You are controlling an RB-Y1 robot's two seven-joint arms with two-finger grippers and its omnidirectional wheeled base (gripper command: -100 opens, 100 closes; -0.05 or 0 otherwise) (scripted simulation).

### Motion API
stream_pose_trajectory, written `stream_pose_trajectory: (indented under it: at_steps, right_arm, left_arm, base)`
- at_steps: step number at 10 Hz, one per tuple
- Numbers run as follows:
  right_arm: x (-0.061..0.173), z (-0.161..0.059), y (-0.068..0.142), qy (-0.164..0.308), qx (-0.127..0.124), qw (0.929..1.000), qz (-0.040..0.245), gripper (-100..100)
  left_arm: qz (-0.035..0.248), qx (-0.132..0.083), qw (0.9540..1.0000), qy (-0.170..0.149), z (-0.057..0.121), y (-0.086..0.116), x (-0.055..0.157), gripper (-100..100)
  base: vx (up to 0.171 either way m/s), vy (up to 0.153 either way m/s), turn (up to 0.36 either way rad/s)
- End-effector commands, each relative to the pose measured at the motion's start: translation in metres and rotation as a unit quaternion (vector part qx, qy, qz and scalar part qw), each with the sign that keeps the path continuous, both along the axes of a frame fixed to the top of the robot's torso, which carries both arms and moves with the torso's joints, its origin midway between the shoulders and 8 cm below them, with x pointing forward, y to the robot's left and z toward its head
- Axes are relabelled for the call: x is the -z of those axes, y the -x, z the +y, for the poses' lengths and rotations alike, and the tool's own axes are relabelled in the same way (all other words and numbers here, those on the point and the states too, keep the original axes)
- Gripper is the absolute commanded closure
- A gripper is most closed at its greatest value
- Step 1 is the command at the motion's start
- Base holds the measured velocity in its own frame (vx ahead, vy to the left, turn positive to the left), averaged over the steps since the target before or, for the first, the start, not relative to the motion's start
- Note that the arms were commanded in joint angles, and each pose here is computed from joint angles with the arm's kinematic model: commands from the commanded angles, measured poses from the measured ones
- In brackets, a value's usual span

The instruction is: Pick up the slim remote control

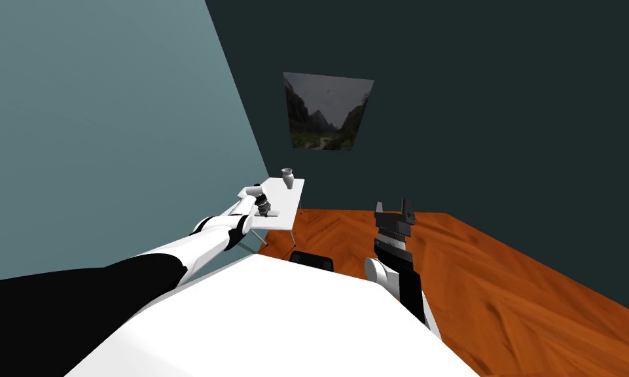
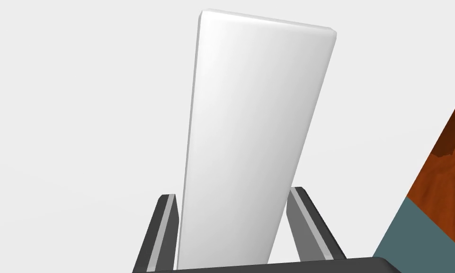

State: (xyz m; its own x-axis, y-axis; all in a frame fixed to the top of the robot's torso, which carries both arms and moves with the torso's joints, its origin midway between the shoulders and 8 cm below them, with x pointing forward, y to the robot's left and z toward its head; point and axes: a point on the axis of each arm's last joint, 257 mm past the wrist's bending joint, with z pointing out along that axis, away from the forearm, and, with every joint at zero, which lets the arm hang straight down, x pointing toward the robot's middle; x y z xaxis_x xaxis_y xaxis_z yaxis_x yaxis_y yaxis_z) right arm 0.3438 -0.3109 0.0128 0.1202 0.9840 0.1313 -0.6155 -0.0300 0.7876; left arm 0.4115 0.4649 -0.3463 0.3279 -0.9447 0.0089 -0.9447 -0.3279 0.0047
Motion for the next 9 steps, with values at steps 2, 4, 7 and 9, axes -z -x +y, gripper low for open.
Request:
stream_pose_trajectory:
  at_steps: [2,4,7,9]
  right_arm:
    - [0.000,0.000,0.000,0.000,0.000,1.0000,0.000,0]
    - [0.000,0.000,0.000,0.000,0.000,1.0000,0.000,0]
    - [0.000,0.000,0.000,0.000,0.000,1.0000,0.000,0]
    - [0.000,0.000,0.000,0.000,0.000,1.0000,0.000,0]
  left_arm:
    - [0.000,0.000,1.0000,0.000,0.000,0.000,0.000,100]
    - [0.000,-0.001,1.0000,0.000,0.000,0.000,0.000,0]
    - [0.000,-0.024,0.9997,-0.001,-0.008,-0.010,-0.020,100]
    - [-0.001,-0.020,0.9998,0.000,-0.006,-0.007,-0.016,0]
  base:
    - [0.000,0.000,0.000]
    - [0.000,0.000,0.000]
    - [-0.095,0.092,-0.164]
    - [-0.026,0.029,-0.014]
